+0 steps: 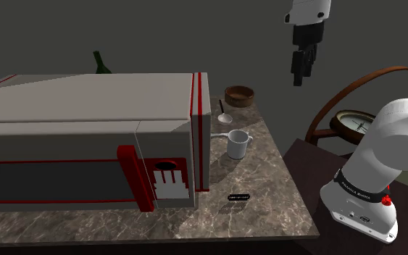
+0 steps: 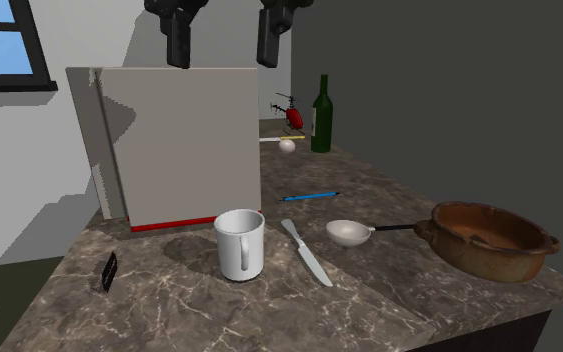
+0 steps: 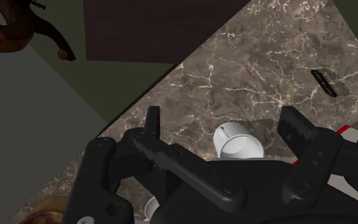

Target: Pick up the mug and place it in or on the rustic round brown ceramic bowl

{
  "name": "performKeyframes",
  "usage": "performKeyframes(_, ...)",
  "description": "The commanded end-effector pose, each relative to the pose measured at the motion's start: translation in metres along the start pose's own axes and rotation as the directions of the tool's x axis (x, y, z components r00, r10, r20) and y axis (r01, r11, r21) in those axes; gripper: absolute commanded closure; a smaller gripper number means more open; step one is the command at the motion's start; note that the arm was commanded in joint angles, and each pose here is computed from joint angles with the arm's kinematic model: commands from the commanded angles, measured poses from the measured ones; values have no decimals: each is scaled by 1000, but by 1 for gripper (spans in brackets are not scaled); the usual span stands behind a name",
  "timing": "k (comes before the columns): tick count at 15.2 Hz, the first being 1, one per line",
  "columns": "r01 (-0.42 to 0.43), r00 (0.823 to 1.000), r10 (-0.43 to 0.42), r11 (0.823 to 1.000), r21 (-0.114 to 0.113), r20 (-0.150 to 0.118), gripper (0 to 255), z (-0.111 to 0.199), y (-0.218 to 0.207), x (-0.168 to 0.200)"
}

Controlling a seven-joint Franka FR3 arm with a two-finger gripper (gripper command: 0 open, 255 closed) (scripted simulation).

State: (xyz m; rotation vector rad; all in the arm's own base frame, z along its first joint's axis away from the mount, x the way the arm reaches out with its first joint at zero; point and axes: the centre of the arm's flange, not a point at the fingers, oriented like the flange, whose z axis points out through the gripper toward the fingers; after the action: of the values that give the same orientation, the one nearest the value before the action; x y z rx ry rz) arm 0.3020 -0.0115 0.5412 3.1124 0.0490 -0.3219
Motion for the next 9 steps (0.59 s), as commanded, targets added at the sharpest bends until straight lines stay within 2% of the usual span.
performKeyframes(1,0,1000,0,1000,0,0,0,0,0,0)
performKeyframes(9,-45,997,44,999,-12,-66,0,73,-52,48)
